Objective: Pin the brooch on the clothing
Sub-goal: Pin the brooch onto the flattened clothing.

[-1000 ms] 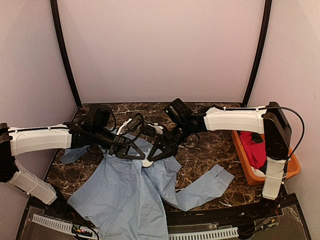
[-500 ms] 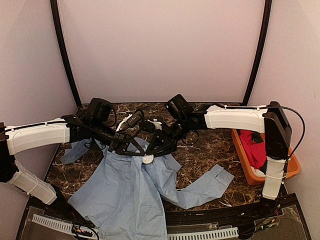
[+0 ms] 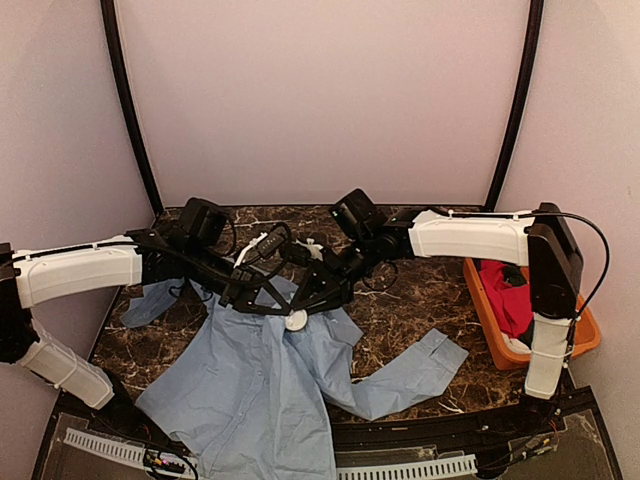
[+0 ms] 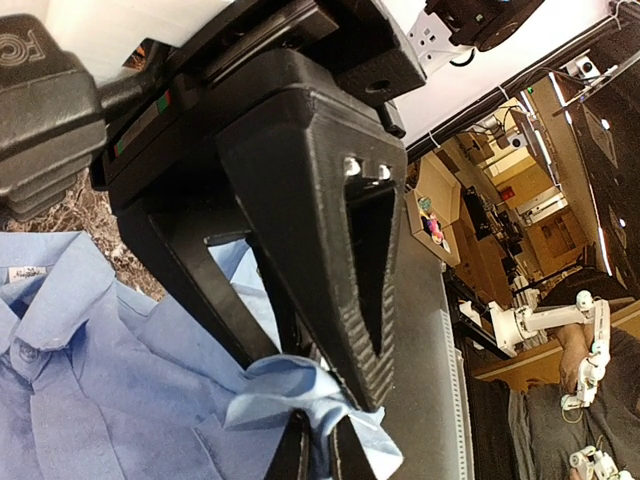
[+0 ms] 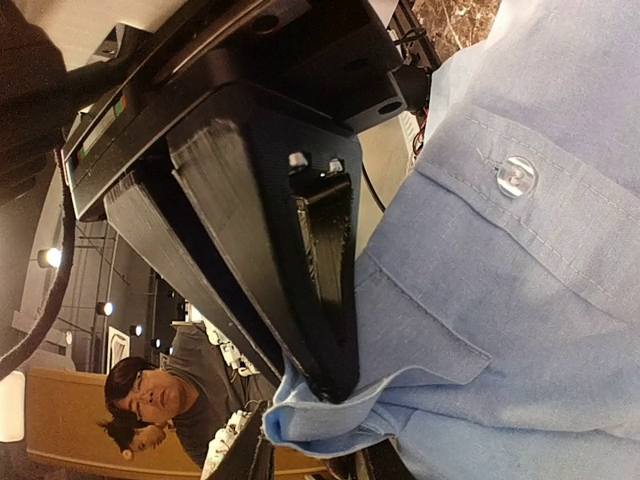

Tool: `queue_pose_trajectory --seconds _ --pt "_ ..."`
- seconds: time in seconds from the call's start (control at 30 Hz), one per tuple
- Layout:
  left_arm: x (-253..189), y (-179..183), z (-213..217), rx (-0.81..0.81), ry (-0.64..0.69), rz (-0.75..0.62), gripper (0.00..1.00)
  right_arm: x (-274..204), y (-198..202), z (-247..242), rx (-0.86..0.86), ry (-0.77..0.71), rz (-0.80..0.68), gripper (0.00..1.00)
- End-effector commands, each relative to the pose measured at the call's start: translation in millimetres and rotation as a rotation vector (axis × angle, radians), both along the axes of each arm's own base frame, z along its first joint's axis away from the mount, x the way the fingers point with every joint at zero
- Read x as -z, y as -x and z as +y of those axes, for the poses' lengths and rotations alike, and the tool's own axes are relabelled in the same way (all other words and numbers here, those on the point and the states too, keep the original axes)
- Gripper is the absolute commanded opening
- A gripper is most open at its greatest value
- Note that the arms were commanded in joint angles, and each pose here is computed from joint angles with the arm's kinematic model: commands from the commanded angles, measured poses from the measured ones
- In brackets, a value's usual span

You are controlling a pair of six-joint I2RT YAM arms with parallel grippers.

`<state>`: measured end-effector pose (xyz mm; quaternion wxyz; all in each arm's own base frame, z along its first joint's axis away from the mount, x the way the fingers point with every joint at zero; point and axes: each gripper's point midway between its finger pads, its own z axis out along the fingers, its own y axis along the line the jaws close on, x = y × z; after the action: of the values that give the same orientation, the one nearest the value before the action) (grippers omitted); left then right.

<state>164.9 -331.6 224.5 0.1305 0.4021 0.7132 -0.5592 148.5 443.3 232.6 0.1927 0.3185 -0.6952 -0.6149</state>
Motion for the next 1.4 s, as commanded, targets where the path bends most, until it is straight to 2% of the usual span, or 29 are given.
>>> queue_pose_trajectory --seconds 0.0,0.77,1.03,1.37 --pt "17.0 -5.0 2.0 -0.041 -0.078 0.025 0.01 -4.9 -0.3 0.9 -0.013 -0.034 -0.025 0.25" --pt "9.8 -14.3 3.9 -0.095 -0.065 0.006 0.01 21.6 5.6 4.9 -0.02 0.055 -0.039 0.24" --pt "10.5 -18.1 5.7 -0.111 -0.064 0.007 0.01 21.7 10.9 5.2 -0.034 0.053 -0.033 0.14" --pt "13.1 -22.8 9.4 -0.141 -0.096 -0.016 0.01 20.6 11.7 9.8 -0.04 0.067 0.002 0.18"
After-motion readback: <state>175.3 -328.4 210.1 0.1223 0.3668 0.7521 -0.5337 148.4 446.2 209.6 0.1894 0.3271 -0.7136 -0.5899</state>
